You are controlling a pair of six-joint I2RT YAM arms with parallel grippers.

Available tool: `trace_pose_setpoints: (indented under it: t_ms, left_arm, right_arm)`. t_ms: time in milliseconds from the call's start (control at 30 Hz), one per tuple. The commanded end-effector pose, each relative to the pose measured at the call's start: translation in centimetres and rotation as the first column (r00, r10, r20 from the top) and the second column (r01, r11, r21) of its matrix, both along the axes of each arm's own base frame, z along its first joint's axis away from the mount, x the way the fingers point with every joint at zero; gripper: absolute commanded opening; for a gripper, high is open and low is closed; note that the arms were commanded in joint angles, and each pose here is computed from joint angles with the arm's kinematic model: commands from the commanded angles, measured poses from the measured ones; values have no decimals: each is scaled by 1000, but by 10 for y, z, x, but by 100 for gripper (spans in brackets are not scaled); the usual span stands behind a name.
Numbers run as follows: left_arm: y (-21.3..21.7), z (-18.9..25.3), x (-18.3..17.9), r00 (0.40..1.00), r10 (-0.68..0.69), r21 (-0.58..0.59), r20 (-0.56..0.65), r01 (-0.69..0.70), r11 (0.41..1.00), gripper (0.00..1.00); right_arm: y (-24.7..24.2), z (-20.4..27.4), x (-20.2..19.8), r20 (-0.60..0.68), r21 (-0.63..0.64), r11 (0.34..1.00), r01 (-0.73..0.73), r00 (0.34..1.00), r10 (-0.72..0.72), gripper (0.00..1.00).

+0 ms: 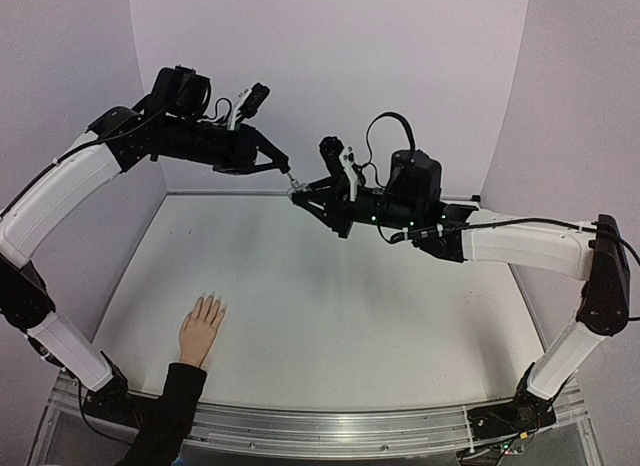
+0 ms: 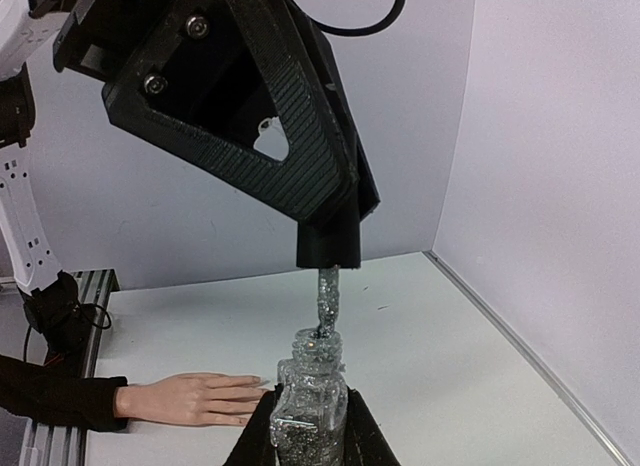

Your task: Paint the nails

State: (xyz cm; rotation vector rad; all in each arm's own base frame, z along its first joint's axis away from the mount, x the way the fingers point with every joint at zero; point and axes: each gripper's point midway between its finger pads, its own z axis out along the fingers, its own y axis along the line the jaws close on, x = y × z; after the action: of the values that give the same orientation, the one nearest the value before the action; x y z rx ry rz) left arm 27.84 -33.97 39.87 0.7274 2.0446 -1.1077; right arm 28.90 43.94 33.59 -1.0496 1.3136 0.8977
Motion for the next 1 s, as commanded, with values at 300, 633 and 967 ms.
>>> trace_pose_setpoints:
  t_ms: [300,633,967]
  left_arm:
    - [15,38,-9,995,28,-46,94,-24,999,0]
    - [18,40,-8,994,45,-46,104,-41,998,0]
    - [40,40,3,983,156,-66,93,-150,986,0]
  right_arm:
    - [0,10,-3,23,39,999,-15,1000,14,0]
    - [-2,10,-3,24,41,999,-13,1000,12,0]
    - [-23,15,-5,44,86,995,54,997,-58,0]
